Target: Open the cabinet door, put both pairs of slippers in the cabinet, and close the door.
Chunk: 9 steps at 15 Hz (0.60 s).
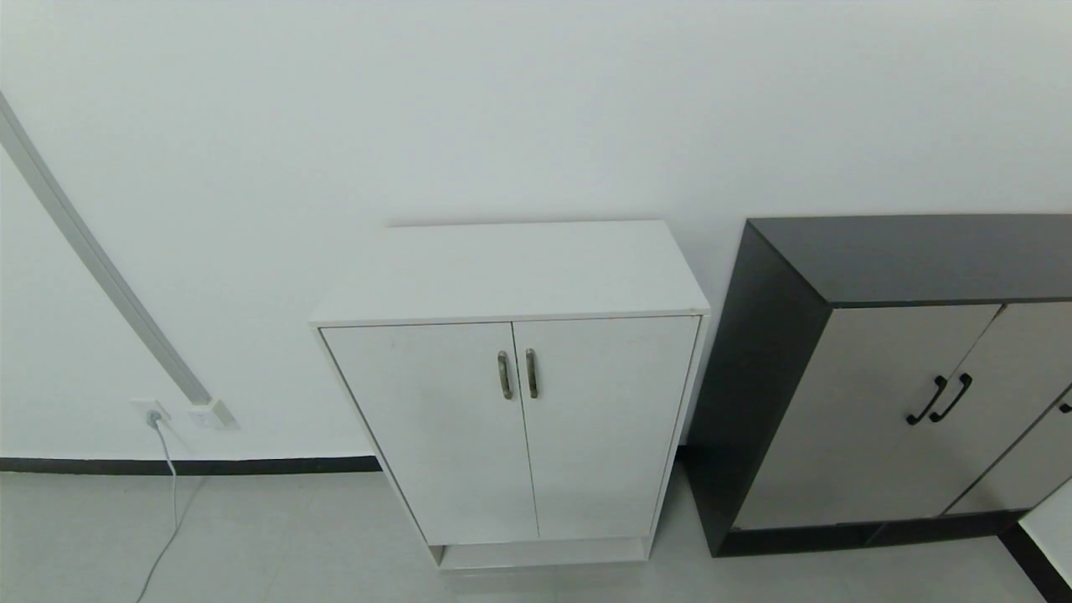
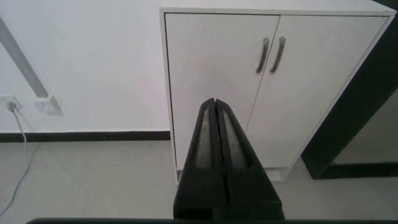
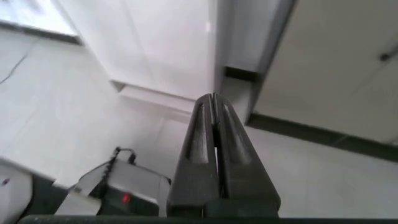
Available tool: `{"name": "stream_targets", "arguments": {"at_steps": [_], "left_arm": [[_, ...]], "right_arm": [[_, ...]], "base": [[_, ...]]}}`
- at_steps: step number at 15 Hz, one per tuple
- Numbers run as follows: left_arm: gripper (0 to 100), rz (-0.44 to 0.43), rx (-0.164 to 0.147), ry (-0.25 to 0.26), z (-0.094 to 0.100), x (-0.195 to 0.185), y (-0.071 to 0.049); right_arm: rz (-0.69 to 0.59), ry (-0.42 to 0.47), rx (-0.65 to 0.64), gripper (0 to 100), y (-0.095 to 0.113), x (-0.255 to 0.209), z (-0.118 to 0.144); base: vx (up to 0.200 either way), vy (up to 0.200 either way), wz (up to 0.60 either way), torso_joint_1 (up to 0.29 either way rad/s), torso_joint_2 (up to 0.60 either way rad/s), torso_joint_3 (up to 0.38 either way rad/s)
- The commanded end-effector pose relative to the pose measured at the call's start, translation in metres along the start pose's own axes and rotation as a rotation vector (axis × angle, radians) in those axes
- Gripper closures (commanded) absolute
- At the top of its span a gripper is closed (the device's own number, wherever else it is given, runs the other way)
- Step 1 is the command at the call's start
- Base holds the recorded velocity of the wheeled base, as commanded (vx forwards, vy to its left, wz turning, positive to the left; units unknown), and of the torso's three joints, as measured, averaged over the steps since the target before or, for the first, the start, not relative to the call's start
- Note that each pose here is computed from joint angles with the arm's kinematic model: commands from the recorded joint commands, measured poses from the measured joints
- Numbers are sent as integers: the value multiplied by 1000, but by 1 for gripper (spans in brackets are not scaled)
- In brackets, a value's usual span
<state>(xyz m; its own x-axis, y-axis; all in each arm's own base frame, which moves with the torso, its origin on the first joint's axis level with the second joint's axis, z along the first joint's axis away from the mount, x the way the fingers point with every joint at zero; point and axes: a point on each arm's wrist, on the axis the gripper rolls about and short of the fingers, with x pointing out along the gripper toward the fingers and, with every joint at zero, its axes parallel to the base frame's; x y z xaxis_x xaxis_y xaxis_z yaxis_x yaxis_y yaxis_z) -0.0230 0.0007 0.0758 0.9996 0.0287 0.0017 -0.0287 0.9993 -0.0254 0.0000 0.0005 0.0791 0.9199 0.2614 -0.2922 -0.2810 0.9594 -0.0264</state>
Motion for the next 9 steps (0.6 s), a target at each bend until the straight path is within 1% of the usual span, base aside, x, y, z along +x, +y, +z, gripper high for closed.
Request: {"name": "stream_targets", "arguments": {"at_steps": [1, 4, 7, 9], "left_arm": [[100, 0, -1, 2, 0, 0, 0], [100, 0, -1, 2, 0, 0, 0], [100, -1, -1, 2, 0, 0, 0], [100, 0, -1, 2, 0, 0, 0]], "right_arm": [[-133, -46, 35, 100, 1, -4, -1], [-237, -168, 46, 100, 4, -12, -6], [-262, -283, 36, 100, 7, -20, -10], [-261, -294, 75, 100, 6, -20, -10]], "base": [[0, 0, 0, 0, 0, 0], [0, 0, 0, 0, 0, 0], [0, 0, 0, 0, 0, 0], [0, 0, 0, 0, 0, 0]]}}
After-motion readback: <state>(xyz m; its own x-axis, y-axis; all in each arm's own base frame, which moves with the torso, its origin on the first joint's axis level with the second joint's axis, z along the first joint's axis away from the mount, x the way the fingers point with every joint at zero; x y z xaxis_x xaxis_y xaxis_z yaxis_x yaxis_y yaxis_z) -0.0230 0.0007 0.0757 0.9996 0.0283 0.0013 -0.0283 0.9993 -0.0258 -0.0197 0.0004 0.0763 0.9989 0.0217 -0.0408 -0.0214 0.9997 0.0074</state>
